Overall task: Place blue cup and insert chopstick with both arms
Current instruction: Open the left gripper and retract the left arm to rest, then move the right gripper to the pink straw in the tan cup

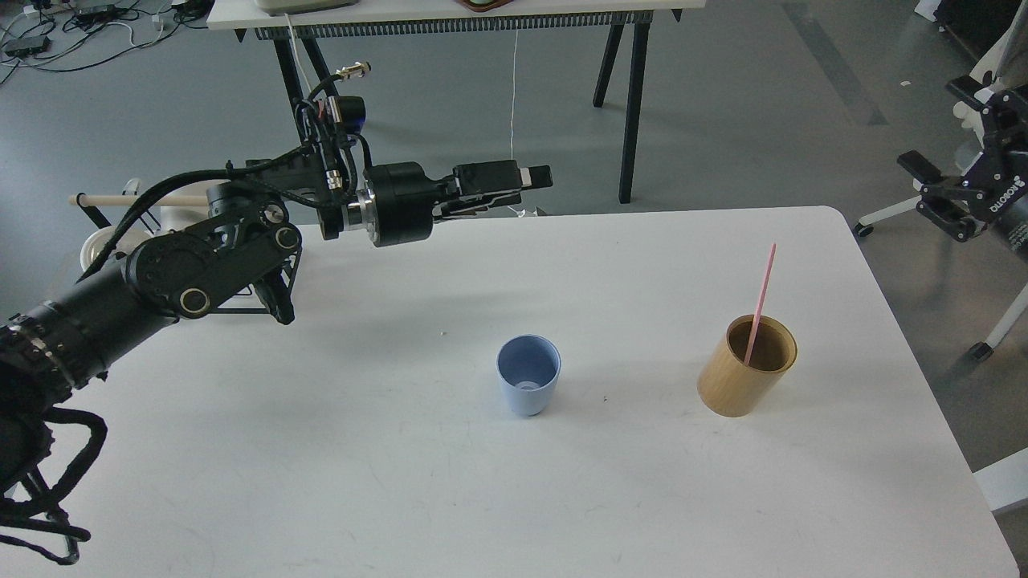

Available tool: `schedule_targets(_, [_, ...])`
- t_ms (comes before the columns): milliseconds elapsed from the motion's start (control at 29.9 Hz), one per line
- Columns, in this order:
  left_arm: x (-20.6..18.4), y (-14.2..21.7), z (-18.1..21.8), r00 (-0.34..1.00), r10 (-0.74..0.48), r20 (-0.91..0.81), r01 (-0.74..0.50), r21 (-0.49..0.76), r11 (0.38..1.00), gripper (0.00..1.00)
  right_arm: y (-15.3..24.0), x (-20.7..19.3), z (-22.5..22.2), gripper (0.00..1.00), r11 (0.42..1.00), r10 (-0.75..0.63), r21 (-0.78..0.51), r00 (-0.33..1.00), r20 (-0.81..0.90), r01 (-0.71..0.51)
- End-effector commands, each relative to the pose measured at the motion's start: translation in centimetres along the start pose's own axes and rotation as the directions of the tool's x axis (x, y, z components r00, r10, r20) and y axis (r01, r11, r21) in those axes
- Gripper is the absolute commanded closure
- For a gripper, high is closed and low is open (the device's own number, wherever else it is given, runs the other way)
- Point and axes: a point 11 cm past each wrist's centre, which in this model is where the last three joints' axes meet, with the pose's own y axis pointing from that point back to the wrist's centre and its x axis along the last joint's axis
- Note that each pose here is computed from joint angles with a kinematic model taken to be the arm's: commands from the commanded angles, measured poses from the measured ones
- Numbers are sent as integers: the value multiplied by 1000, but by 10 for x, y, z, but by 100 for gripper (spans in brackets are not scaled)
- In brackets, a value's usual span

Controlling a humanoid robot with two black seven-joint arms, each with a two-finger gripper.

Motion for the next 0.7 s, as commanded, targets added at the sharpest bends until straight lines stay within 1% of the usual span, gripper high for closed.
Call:
schedule_targets(0, [43, 33, 14, 983, 162, -81, -167, -66, 984, 16, 6, -8, -6, 2, 997, -60, -71, 954, -295, 41])
schedule_targets(100, [76, 62, 24, 950, 281, -138, -297, -113, 948, 15, 13, -12, 8, 1, 988, -119, -148, 850, -514, 49])
schedule_targets(201, [99, 96, 25, 910, 368, -190, -394, -120, 911, 14, 20, -20, 27, 1, 976, -183, -210, 763, -620, 63])
schedule_targets(267, [107, 114, 24, 883, 408, -232, -442, -120, 889, 13, 25, -26, 38, 1, 967, -220, -242, 722, -656, 75])
schedule_targets(334, [108, 130, 15, 855, 439, -277, -481, -105, 871, 13, 28, -31, 48, 1, 962, -245, -261, 687, -685, 83])
schedule_targets(401, [105, 137, 7, 839, 452, -303, -497, -90, 863, 12, 30, -38, 57, 1, 958, -263, -273, 671, -694, 92])
schedule_targets(468, [100, 140, -1, 833, 454, -315, -498, -73, 864, 11, 30, -45, 64, 1, 954, -276, -280, 663, -696, 104])
schedule_targets(568, [90, 142, -13, 828, 453, -331, -494, -48, 868, 11, 21, -66, 75, 1, 951, -296, -272, 675, -676, 145])
schedule_targets(668, [88, 142, -15, 827, 452, -335, -493, -44, 869, 10, 15, -81, 85, 1, 945, -322, -275, 663, -675, 179])
